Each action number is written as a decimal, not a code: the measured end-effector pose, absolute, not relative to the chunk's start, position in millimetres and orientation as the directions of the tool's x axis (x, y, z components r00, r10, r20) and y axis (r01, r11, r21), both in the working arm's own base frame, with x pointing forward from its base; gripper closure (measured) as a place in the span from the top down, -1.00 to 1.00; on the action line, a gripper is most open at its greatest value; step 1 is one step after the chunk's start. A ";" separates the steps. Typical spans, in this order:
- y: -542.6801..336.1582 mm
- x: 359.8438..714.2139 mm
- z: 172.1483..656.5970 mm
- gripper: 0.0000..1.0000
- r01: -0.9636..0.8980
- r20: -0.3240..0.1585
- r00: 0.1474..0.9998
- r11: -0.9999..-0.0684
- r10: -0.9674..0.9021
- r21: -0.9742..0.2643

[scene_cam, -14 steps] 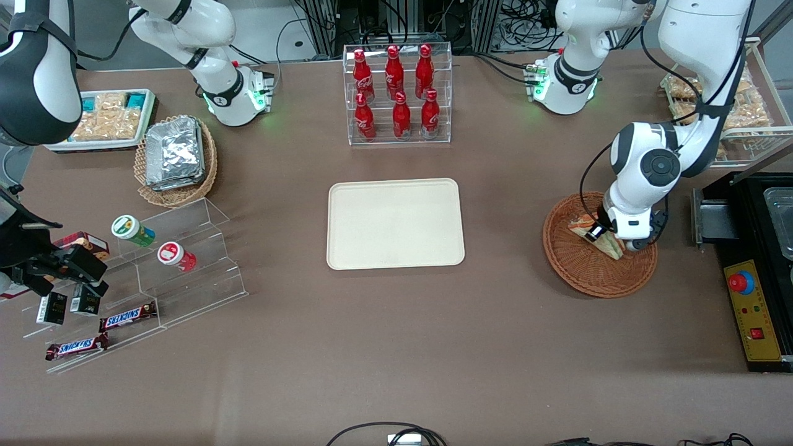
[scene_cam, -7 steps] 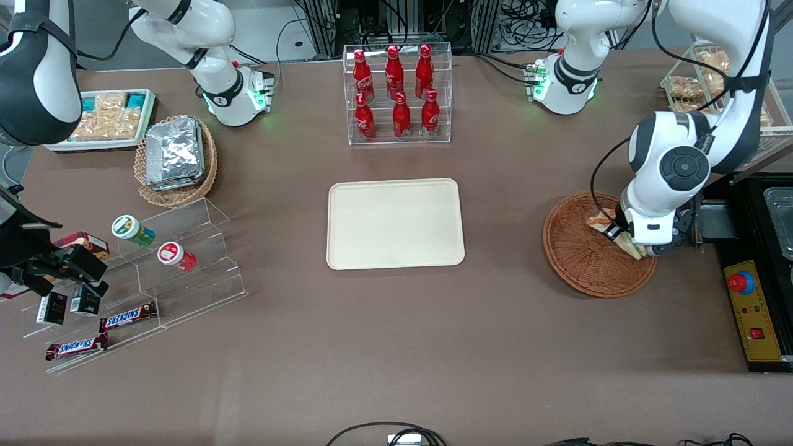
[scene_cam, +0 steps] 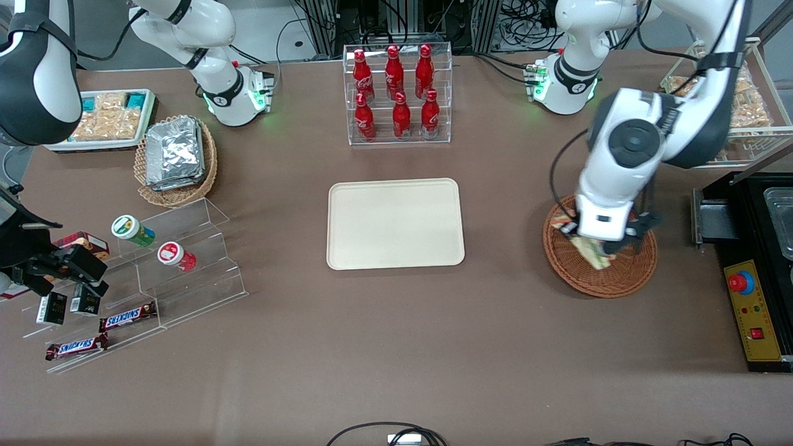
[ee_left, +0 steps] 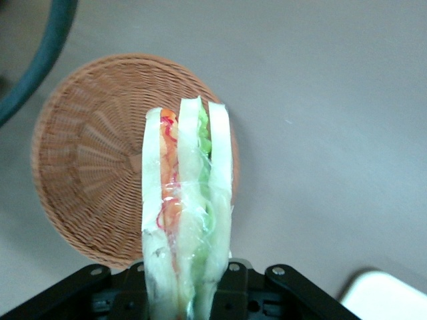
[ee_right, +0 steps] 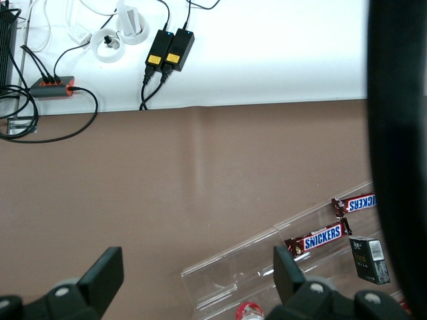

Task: Place sandwich from basket to tray
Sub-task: 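Lift the sandwich and carry it toward the cream tray, then lower the held sandwich onto the tray surface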

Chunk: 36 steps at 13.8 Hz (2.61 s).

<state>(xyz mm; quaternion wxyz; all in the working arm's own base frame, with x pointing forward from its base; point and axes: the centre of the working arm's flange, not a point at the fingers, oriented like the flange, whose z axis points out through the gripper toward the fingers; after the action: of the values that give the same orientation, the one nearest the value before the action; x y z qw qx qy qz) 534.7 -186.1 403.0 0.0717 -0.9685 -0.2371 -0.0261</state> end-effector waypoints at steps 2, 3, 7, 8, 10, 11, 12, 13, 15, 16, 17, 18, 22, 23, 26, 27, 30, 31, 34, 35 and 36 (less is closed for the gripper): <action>-224.2 522.6 409.0 -0.59 0.409 0.077 0.912 -0.907 0.402 -0.103; -241.6 516.3 412.0 -0.59 0.375 0.074 0.927 -0.923 0.369 -0.093; -304.3 485.4 405.6 -0.59 0.180 0.036 0.983 -0.980 0.178 -0.081; -316.8 477.8 402.2 -0.59 0.133 0.024 0.991 -0.988 0.132 -0.078; -341.0 461.5 394.3 -0.59 0.049 -0.001 0.999 -0.996 0.050 -0.076; -354.1 452.0 387.9 -0.59 0.010 -0.016 1.000 -0.997 0.011 -0.077; -368.3 441.2 380.2 -0.59 -0.029 -0.030 0.999 -0.996 -0.026 -0.080; -381.0 430.8 371.1 -0.59 -0.065 -0.045 0.997 -0.994 -0.062 -0.085; -395.3 419.1 351.7 -0.59 -0.107 -0.082 0.992 -0.991 -0.100 -0.086; -400.5 416.7 342.1 -0.59 -0.119 -0.095 0.989 -0.990 -0.112 -0.077; -406.4 414.9 334.0 -0.59 -0.130 -0.099 0.987 -0.990 -0.124 -0.060; -411.9 413.2 326.9 -0.59 -0.144 -0.096 0.986 -0.988 -0.139 -0.047; -430.1 401.1 295.7 -0.59 -0.188 -0.071 0.980 -0.981 -0.184 -0.053; -432.9 399.5 283.8 -0.59 -0.182 -0.060 0.982 -0.981 -0.179 -0.060; -439.8 392.4 241.7 -0.59 -0.160 -0.043 0.987 -0.983 -0.157 -0.086; -441.1 389.6 228.3 -0.59 -0.154 -0.040 0.988 -0.984 -0.150 -0.094; -447.8 379.4 201.4 -0.59 -0.150 -0.027 0.989 -0.983 -0.148 -0.107; -449.8 379.2 202.1 -0.60 -0.146 -0.020 0.989 -0.984 -0.145 -0.106; -450.5 379.8 203.0 -0.27 -0.142 -0.016 0.990 -0.984 -0.141 -0.105; -450.5 380.4 203.2 -0.05 -0.138 -0.015 0.990 -0.985 -0.137 -0.105; -450.4 381.5 203.6 0.13 -0.132 -0.012 0.991 -0.986 -0.132 -0.105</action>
<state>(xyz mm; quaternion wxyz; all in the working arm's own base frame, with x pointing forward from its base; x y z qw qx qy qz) 381.5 -450.4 203.6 0.0530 -0.9964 0.0663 0.0026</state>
